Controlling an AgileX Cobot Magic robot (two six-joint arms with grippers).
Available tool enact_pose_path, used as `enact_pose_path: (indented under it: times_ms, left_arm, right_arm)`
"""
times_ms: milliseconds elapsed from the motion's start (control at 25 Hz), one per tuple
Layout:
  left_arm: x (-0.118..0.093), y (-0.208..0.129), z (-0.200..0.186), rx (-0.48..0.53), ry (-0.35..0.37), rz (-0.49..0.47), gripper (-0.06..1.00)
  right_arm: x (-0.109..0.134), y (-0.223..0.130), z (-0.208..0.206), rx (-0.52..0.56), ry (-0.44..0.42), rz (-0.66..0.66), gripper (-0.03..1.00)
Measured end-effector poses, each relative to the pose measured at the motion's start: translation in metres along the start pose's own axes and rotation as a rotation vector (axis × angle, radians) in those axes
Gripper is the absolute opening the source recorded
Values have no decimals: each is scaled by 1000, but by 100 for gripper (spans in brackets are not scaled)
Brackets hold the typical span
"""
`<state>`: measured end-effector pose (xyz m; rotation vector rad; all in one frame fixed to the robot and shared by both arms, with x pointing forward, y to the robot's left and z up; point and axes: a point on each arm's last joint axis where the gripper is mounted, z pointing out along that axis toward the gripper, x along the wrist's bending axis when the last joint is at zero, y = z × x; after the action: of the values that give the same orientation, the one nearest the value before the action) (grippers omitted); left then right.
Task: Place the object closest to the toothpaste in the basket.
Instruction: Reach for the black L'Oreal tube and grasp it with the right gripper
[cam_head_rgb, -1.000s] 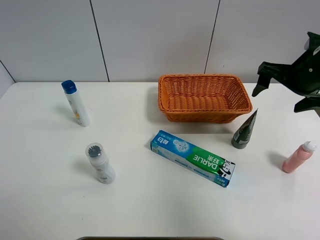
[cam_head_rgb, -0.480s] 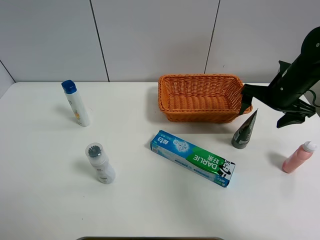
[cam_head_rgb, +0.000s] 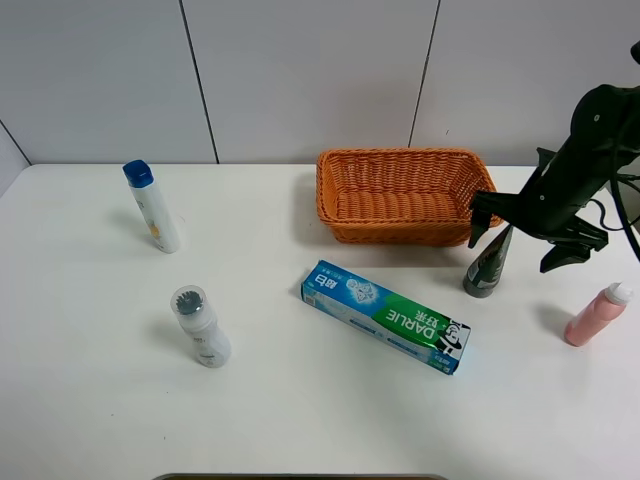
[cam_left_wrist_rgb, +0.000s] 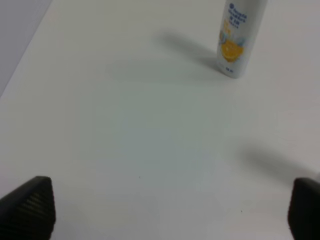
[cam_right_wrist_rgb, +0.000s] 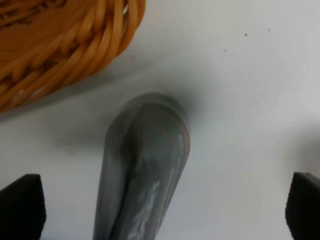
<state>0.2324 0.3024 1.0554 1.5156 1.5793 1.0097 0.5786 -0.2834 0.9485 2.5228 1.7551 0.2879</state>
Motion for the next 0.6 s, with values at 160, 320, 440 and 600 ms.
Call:
enact_pose_path:
  times_ms: [160,320,440,600]
  left_arm:
    - [0,0,0,0,0,0,94]
    - [0,0,0,0,0,0,94]
    - [0,0,0,0,0,0,94]
    - [0,0,0,0,0,0,94]
  right_arm:
    - [0,1,9,10,-1,6,99]
    - [1,1,15,20,6,18,99]
    - [2,3,15,2,14,20,99]
    - [2,3,15,-1,16,22,99]
